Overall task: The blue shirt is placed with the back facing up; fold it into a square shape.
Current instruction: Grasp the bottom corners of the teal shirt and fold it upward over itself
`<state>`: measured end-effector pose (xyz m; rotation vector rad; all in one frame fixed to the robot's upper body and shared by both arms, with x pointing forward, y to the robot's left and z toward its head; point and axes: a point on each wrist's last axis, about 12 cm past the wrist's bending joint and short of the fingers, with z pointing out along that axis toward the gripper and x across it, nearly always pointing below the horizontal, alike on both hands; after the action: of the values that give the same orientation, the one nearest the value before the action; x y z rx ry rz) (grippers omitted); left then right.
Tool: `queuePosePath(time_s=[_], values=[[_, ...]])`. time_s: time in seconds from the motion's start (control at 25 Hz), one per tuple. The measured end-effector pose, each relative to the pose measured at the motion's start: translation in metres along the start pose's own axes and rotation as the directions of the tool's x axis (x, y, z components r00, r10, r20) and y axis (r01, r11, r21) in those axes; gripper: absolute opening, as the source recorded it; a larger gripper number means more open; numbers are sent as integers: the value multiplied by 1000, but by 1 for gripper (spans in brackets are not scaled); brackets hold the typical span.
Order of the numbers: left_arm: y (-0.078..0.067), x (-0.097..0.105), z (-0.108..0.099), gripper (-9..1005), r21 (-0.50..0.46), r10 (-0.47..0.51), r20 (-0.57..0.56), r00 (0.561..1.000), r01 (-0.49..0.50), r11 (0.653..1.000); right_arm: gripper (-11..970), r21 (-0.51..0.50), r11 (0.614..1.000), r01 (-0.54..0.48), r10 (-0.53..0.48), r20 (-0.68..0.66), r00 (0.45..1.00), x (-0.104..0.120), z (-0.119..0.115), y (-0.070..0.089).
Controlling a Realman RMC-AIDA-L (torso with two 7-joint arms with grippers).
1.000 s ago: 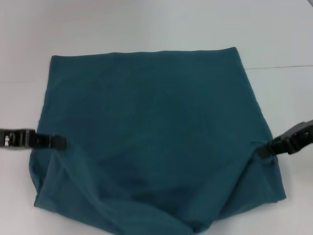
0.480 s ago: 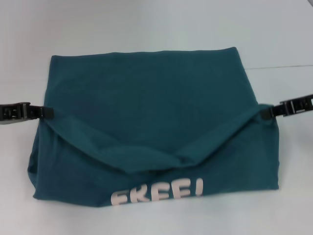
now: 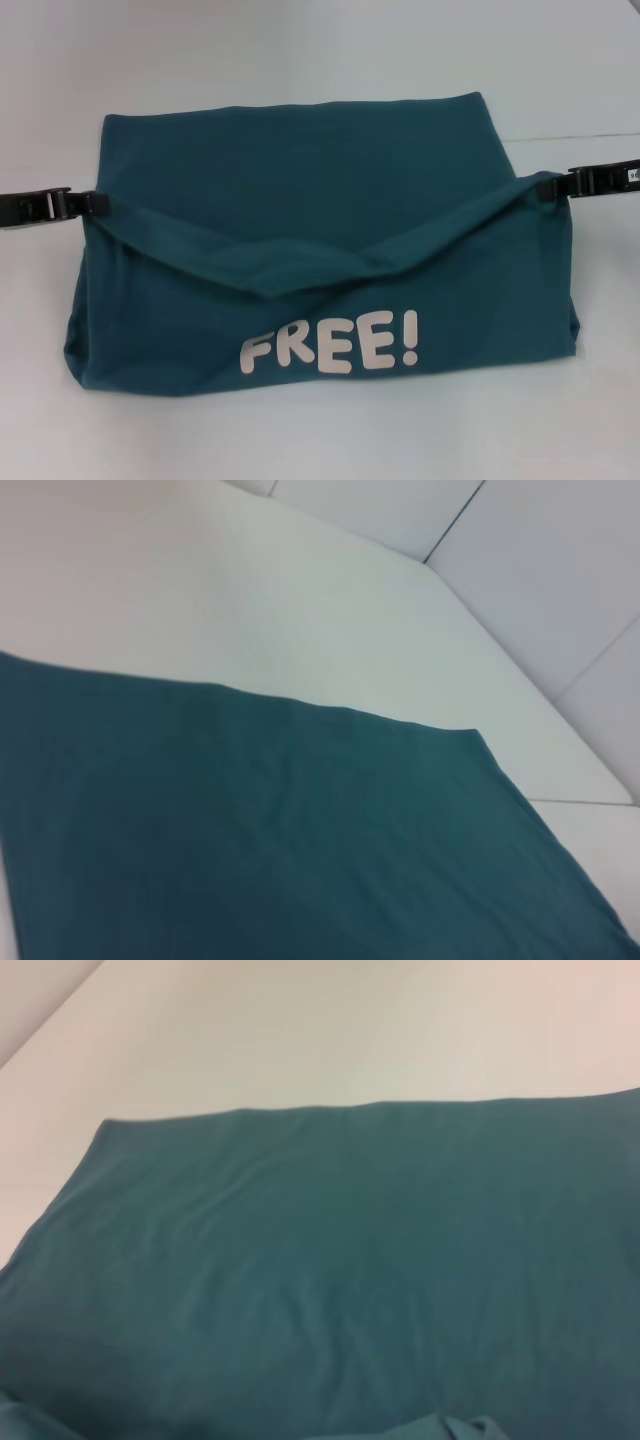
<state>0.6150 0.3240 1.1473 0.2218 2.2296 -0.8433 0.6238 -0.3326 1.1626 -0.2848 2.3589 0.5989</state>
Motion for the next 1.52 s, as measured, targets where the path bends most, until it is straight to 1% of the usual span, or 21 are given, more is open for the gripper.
queuePosePath(time_s=[0.24,0.48,0.56,0.72,0.96,1.12,1.28,1.52], values=[[2,-1,11,27,-68,53,33,998,-50,996,55,38,999,-32,30,56,998,0,7,-7],[-1,-9,22,27,-107,92,51,994,-86,990,55,50,997,-60,52,140,989,-6,12,-8],[-2,-12,28,27,-136,112,58,992,-103,985,55,62,996,-67,56,160,986,-7,13,-9],[-3,-12,37,27,-179,137,65,989,-123,976,55,85,993,-77,61,177,982,-7,20,-11],[-2,-10,43,26,-229,160,71,985,-140,963,56,120,988,-94,70,192,979,-2,30,-14],[-2,-8,49,27,-259,174,82,981,-148,954,56,144,986,-88,57,212,976,-1,39,-12],[-3,-2,56,27,-281,197,79,977,-168,945,56,165,984,-68,31,217,976,-1,47,-6],[-2,0,59,29,-306,203,90,975,-167,937,55,186,981,-52,9,229,973,0,56,0]])
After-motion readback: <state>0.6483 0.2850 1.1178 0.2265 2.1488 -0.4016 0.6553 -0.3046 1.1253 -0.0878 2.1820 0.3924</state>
